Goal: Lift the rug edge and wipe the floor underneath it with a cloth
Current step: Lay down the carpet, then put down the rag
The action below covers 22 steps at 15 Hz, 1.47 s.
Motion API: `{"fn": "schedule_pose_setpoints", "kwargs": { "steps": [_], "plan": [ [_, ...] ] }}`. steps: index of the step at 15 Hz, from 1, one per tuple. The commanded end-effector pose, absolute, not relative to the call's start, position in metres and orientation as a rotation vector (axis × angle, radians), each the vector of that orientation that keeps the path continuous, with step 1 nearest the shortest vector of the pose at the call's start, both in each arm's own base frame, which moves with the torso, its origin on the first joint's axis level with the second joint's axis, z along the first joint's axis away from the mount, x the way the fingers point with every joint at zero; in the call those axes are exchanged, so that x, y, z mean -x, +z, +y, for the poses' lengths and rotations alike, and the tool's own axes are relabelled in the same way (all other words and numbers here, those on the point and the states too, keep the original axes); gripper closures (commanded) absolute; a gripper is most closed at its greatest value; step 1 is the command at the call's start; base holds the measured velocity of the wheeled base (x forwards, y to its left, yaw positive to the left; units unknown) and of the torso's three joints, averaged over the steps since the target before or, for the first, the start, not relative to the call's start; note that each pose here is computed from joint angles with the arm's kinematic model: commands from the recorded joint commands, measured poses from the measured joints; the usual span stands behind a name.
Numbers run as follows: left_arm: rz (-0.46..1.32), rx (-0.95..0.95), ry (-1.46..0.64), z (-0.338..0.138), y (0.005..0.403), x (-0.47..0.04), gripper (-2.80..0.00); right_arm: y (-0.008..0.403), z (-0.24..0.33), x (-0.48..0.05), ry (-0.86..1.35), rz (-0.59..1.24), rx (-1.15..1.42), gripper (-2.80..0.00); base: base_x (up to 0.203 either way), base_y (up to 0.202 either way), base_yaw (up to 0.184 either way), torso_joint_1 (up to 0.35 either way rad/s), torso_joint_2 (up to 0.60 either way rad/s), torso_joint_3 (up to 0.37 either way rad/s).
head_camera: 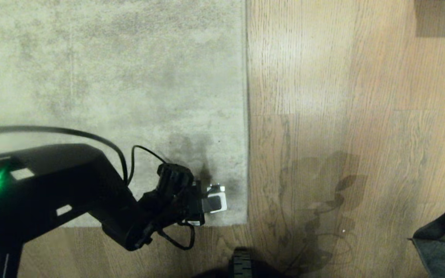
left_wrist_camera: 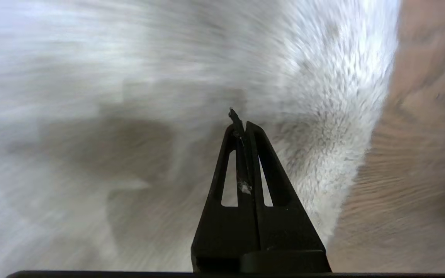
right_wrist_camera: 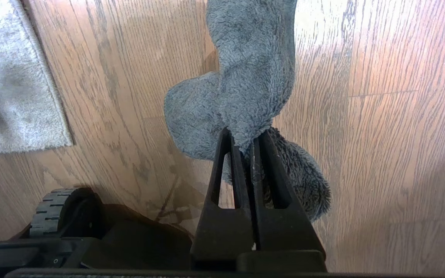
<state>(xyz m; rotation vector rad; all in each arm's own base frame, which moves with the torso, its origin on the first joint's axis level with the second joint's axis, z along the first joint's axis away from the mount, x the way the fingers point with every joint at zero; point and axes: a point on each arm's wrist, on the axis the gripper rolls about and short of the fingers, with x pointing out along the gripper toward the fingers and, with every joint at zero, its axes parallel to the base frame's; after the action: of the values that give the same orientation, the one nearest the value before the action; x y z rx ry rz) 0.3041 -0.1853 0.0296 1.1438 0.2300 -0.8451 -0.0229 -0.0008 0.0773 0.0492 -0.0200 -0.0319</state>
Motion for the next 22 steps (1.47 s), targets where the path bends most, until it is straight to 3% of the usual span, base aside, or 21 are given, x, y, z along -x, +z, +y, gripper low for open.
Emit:
{"fn": "schedule_pose_setpoints", "kwargs": {
  "steps": [1, 6, 10, 13, 17, 19, 22],
  "plan": [
    [0.157, -1.052, -0.788, -0.177, 0.076, -0.281, 0.0, 0.077, -0.001, 0.023, -0.032, -0.019, -0.049, 0.0, 0.0, 0.0, 0.0, 0.0, 0.0, 0.0],
    [0.088, -0.76, -0.547, -0.127, 0.153, -0.21, 0.0, 0.077, -0.001, 0.023, -0.032, -0.019, -0.049, 0.0, 0.0, 0.0, 0.0, 0.0, 0.0, 0.0],
    [0.041, -0.506, -0.281, -0.061, 0.183, -0.143, 0.0, 0.077, -0.001, 0.023, -0.032, -0.019, -0.049, 0.0, 0.0, 0.0, 0.0, 0.0, 0.0, 0.0],
    [0.015, -0.371, -0.099, -0.02, 0.174, -0.086, 0.0, 0.077, -0.001, 0.023, -0.032, -0.019, -0.049, 0.0, 0.0, 0.0, 0.0, 0.0, 0.0, 0.0],
    [0.02, -0.253, -0.017, 0.0, 0.139, -0.02, 0.0, 0.077, -0.001, 0.023, -0.032, -0.019, -0.049, 0.0, 0.0, 0.0, 0.0, 0.0, 0.0, 0.0],
    [0.044, -0.207, -0.028, 0.003, 0.12, -0.003, 0.0, 0.077, -0.001, 0.023, -0.032, -0.019, -0.049, 0.0, 0.0, 0.0, 0.0, 0.0, 0.0, 0.0],
    [0.177, -0.106, -0.218, -0.001, 0.089, -0.001, 0.0, 0.077, -0.001, 0.023, -0.032, -0.019, -0.049, 0.0, 0.0, 0.0, 0.0, 0.0, 0.0, 0.0]
  ]
}}
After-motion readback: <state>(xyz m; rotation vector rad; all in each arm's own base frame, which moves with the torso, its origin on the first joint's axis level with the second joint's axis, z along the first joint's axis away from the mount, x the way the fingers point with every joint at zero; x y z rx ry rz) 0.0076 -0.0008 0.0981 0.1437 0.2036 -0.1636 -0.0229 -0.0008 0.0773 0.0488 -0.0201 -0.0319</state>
